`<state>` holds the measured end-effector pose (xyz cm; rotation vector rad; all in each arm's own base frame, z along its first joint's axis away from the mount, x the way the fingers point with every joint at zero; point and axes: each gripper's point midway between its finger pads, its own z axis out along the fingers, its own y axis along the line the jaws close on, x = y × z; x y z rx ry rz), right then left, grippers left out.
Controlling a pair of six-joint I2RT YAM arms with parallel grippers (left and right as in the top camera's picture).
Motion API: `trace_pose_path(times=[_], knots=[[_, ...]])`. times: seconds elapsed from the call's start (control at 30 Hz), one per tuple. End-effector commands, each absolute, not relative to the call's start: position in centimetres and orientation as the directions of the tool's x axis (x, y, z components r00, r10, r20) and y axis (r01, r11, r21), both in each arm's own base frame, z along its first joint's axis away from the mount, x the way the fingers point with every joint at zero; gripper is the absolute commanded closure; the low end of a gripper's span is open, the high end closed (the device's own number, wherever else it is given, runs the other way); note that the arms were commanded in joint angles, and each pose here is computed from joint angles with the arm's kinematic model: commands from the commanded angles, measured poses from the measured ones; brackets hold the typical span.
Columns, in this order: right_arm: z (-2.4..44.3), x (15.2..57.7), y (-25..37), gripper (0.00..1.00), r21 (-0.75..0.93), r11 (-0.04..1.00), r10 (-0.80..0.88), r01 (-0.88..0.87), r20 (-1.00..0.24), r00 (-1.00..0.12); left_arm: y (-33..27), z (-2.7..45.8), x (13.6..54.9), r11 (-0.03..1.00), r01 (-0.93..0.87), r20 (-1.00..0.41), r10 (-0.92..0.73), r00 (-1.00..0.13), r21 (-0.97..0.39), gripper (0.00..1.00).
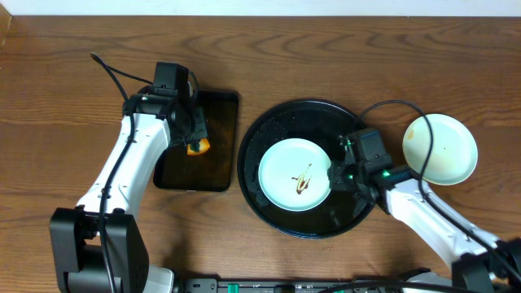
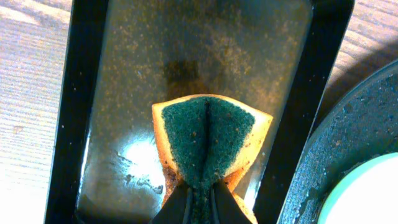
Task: Clean dirty plates on tray and stack at the side
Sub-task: 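Hold the pale blue plate rim while left gripper brings the sponge over, then lift the sponge with the left gripper and carry it over the plate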
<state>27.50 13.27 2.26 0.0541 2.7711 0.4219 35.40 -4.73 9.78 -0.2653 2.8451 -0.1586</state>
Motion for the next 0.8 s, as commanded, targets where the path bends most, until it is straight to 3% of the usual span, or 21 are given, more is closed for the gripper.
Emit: trace_pose_path(times=[0.0, 0.07, 0.2, 0.3, 0.6, 0.77], knots=[[0.0, 25.9, 13.4, 0.73, 0.281, 0.959, 0.051, -0.021, -0.245, -0.968, -4.7, 8.8, 35.3, 0.978, -0.159, -0.253, -0.189, -0.949, -0.135, 0.92], [-0.7, 25.8, 13.4, 0.76, 0.275, 0.961, 0.049, -0.016, -0.230, -0.972, -4.7, 8.3, 35.2, 0.978, -0.158, -0.255, -0.189, -0.948, -0.136, 0.92], [-0.9, 26.2, 13.5, 0.93, 0.278, 0.961, 0.050, -0.018, -0.238, -0.970, -5.8, 7.0, 35.0, 0.975, -0.114, -0.255, -0.162, -0.953, -0.191, 0.92], [-0.8, 26.6, 13.7, 0.98, 0.284, 0.958, 0.052, -0.024, -0.255, -0.965, -5.8, 5.9, 34.8, 0.975, -0.113, -0.264, -0.162, -0.951, -0.191, 0.92], [-0.7, 26.8, 13.6, 0.99, 0.280, 0.960, 0.062, -0.015, -0.265, -0.962, -5.4, 2.0, 34.3, 0.984, -0.056, -0.338, -0.112, -0.934, -0.171, 0.92], [-0.8, 27.7, 11.9, 0.99, 0.217, 0.973, 0.140, 0.076, -0.297, -0.944, -3.2, 0.4, 34.0, 0.990, -0.120, -0.382, -0.139, -0.914, -0.074, 0.92]])
